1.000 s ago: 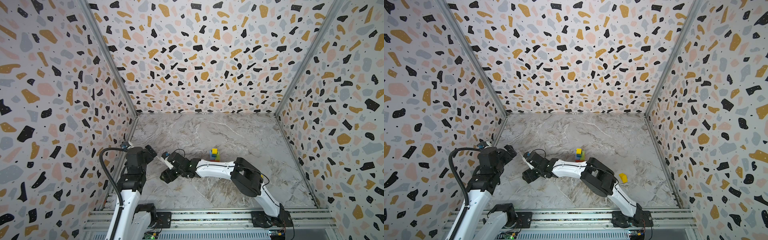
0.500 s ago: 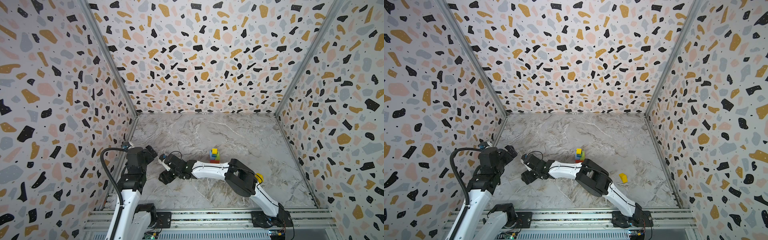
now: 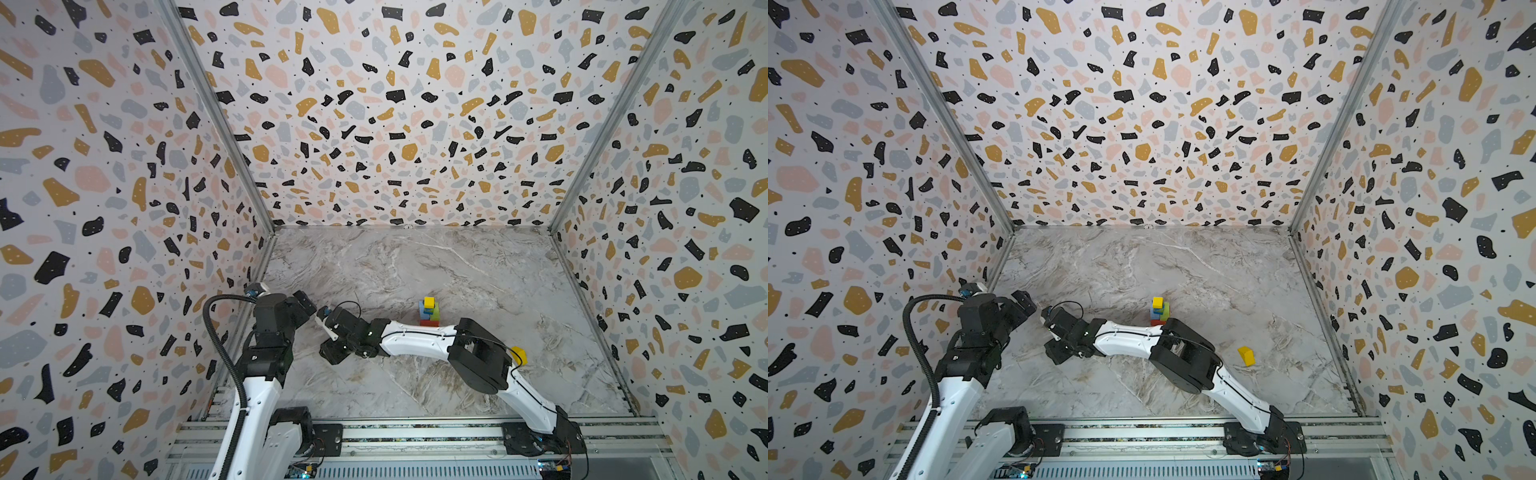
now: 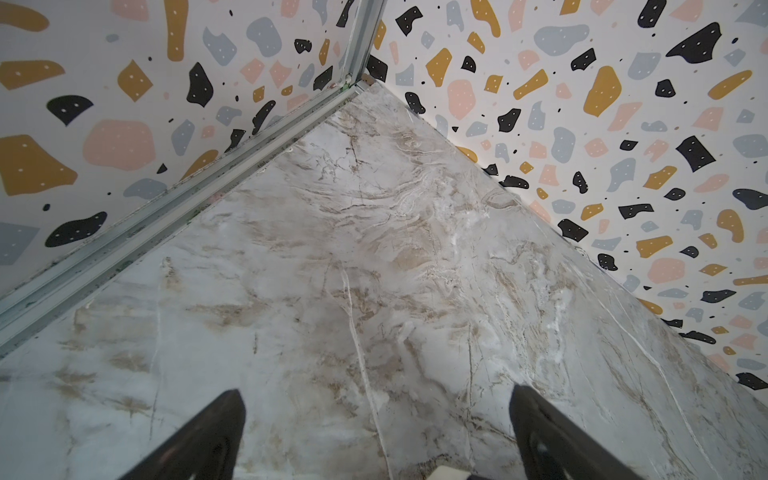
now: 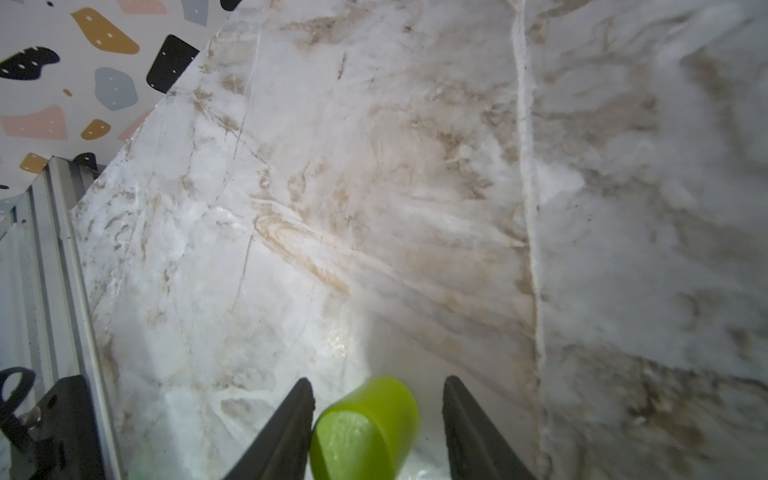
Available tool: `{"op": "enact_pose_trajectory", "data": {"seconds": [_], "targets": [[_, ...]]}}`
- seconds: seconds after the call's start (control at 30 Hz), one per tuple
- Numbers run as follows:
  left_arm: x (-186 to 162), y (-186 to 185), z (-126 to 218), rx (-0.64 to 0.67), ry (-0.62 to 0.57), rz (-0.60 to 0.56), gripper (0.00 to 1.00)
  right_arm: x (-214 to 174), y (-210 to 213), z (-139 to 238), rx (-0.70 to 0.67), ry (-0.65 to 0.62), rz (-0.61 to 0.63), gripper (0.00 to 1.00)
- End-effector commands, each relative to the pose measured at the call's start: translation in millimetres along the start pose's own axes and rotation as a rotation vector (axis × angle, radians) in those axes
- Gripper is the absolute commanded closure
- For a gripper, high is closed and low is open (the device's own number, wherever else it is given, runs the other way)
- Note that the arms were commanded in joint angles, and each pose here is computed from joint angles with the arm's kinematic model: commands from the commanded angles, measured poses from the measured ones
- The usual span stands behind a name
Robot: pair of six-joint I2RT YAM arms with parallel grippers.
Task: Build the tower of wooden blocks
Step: 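Lift the green cylinder and carry it with the right gripper over the stack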
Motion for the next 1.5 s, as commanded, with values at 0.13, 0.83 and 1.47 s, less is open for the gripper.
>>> {"op": "enact_pose_trajectory", "data": {"seconds": [0.13,0.83,1.47], "targets": [[3,-4,-2,-0.028,-0.020,0.011,0.00,3,7,4,-0.024,0.005,0.031,0.46],[2,-2,-1,-0.026,-0.020,0.011,0.00,-4,-10,24,-0.165,0.028,0.041,0.62],[-1,-5,-4,-0.046,-0.003,-0.012,0.00,9,-31,83,-0.231,0.023,0.024,0.76]]}}
Point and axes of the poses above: each gripper's point midway between its finger pads, its own z axis back along the fingers, its own y axis along the line the jaws close on, x = y × z, the point moved 3 cm from there along z, back along the fingers, and after that the axes turned 12 degrees about z, right-handed, at the moved point
